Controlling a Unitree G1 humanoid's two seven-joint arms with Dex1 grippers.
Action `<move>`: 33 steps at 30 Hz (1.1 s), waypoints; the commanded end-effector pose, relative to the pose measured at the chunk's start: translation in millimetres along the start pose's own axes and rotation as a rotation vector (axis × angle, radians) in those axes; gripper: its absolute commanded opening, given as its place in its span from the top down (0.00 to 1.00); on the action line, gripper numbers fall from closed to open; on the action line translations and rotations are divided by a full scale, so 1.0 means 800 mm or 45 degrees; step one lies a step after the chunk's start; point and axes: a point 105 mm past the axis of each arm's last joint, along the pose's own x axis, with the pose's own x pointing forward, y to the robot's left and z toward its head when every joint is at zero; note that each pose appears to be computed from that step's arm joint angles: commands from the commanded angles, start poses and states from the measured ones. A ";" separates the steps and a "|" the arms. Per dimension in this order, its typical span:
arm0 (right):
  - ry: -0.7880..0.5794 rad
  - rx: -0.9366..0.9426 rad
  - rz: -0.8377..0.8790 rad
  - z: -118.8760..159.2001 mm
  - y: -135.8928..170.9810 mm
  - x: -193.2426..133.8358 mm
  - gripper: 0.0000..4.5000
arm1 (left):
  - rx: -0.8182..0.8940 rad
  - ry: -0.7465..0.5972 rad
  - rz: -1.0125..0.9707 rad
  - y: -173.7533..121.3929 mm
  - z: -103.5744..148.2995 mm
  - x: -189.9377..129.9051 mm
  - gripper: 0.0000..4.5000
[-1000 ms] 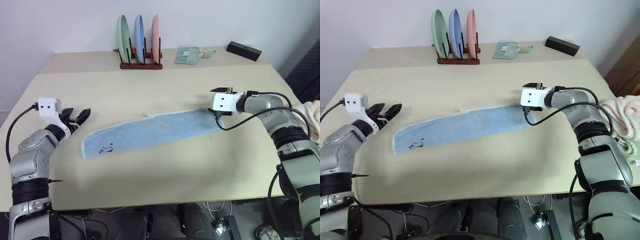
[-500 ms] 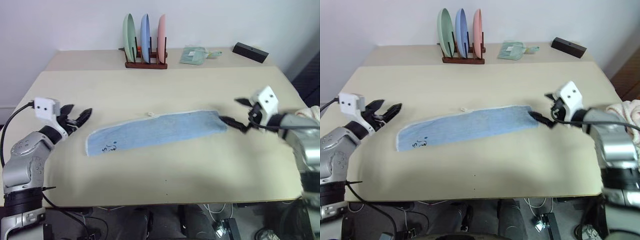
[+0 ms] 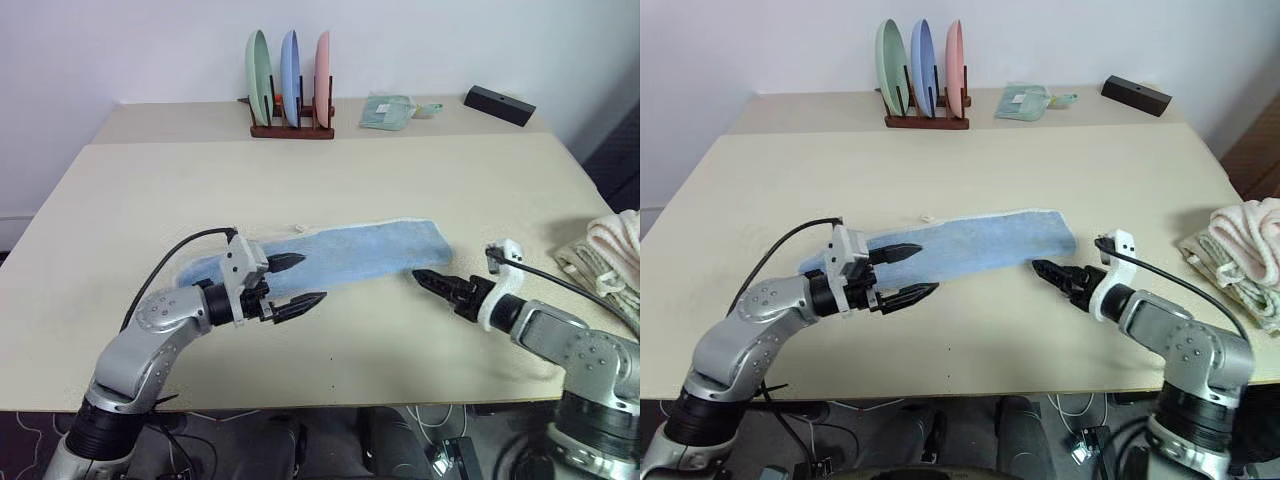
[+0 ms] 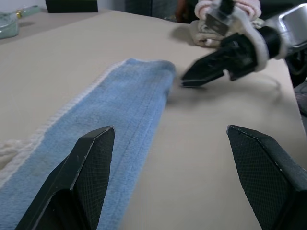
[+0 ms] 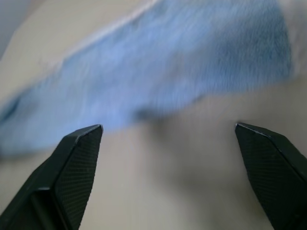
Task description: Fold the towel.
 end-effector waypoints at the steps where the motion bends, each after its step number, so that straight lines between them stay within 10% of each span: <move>1: -0.091 0.135 -0.070 0.014 -0.010 0.009 0.00 | 0.032 -0.035 -0.043 -0.011 0.011 0.000 0.15; 8: -0.167 0.321 -0.165 0.027 -0.024 0.033 0.12 | 0.037 -0.032 0.020 -0.002 0.010 -0.004 0.15; 16: -0.272 0.407 -0.217 0.045 -0.031 0.034 0.99 | 0.031 -0.024 0.110 0.008 0.004 -0.011 0.15; 33: -0.446 -0.339 -0.298 0.120 -0.016 -0.095 1.00 | 0.061 -0.038 0.046 0.037 -0.004 0.014 0.15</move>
